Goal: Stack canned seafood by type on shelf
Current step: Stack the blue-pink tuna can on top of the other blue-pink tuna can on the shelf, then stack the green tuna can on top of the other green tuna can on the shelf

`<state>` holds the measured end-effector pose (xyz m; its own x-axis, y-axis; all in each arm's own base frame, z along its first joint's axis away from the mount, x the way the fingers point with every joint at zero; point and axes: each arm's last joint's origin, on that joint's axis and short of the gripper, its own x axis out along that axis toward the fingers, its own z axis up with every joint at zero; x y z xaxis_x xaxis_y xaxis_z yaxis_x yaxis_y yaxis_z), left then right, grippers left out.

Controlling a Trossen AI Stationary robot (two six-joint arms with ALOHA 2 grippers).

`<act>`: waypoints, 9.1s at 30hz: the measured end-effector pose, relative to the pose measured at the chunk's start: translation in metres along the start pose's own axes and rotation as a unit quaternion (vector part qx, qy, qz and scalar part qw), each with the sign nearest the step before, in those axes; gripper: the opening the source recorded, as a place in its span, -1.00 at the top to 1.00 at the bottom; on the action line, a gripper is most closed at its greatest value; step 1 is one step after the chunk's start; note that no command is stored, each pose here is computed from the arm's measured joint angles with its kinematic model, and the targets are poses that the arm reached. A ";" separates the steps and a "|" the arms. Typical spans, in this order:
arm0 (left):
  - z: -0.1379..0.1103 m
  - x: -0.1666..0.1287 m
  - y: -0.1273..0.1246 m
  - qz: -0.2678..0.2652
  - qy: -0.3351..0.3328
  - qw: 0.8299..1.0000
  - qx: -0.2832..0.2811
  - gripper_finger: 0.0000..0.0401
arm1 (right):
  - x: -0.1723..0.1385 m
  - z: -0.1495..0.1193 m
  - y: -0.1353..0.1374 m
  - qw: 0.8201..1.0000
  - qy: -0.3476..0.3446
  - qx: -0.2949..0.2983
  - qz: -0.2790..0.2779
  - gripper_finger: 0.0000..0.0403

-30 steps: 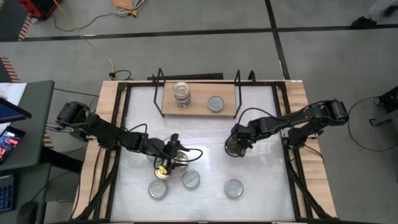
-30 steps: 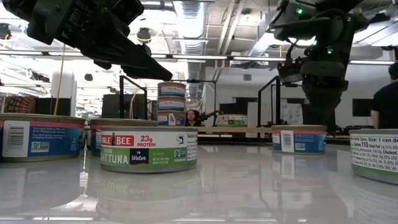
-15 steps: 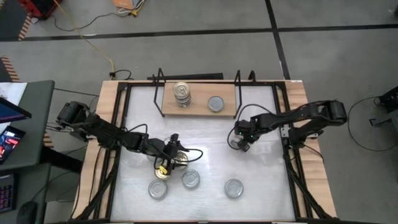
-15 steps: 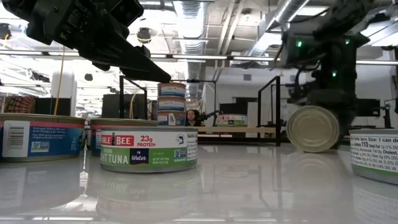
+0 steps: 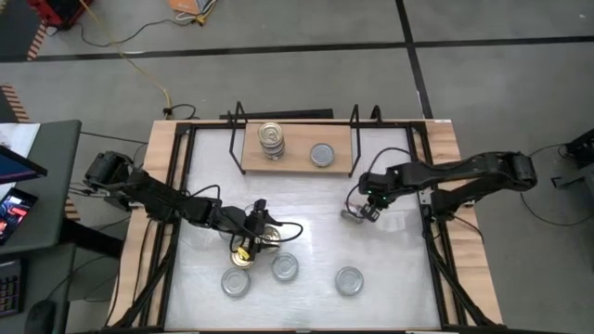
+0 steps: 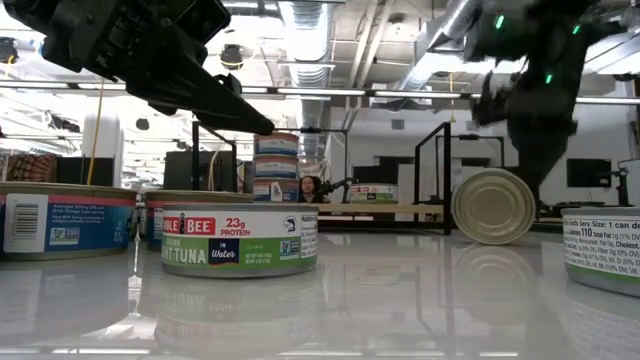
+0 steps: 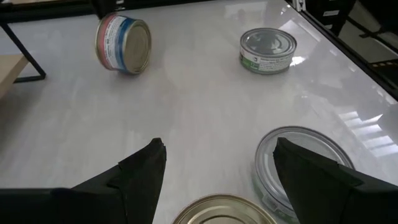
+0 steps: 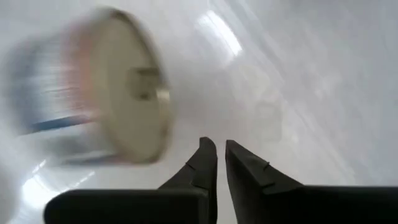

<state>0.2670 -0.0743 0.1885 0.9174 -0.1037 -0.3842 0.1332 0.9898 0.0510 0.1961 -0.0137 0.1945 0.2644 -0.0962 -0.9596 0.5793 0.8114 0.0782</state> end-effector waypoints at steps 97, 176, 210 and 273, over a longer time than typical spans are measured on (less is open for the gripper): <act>0.097 0.193 0.113 -0.051 0.207 0.969 0.128 0.12 | -0.013 -0.107 0.072 0.975 -0.187 -0.116 -0.024 0.16; 0.114 -0.031 0.176 0.375 0.367 0.834 0.169 -0.55 | -0.016 -0.086 0.078 0.935 -0.315 -0.151 -0.068 0.16; 0.069 0.014 0.023 0.045 0.259 0.964 0.028 -0.51 | -0.020 -0.067 0.098 0.932 -0.326 -0.153 0.049 0.21; 0.045 0.030 0.006 0.125 0.056 0.986 0.098 -0.50 | -0.036 -0.035 0.087 0.995 -0.037 -0.084 -0.032 0.65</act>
<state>0.3119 -0.0757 0.2190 0.8848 0.1636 -0.4363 -0.0118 0.9439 0.3300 0.2100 0.0802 0.2263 0.2911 -0.1884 -0.9380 0.4613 0.8866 -0.0349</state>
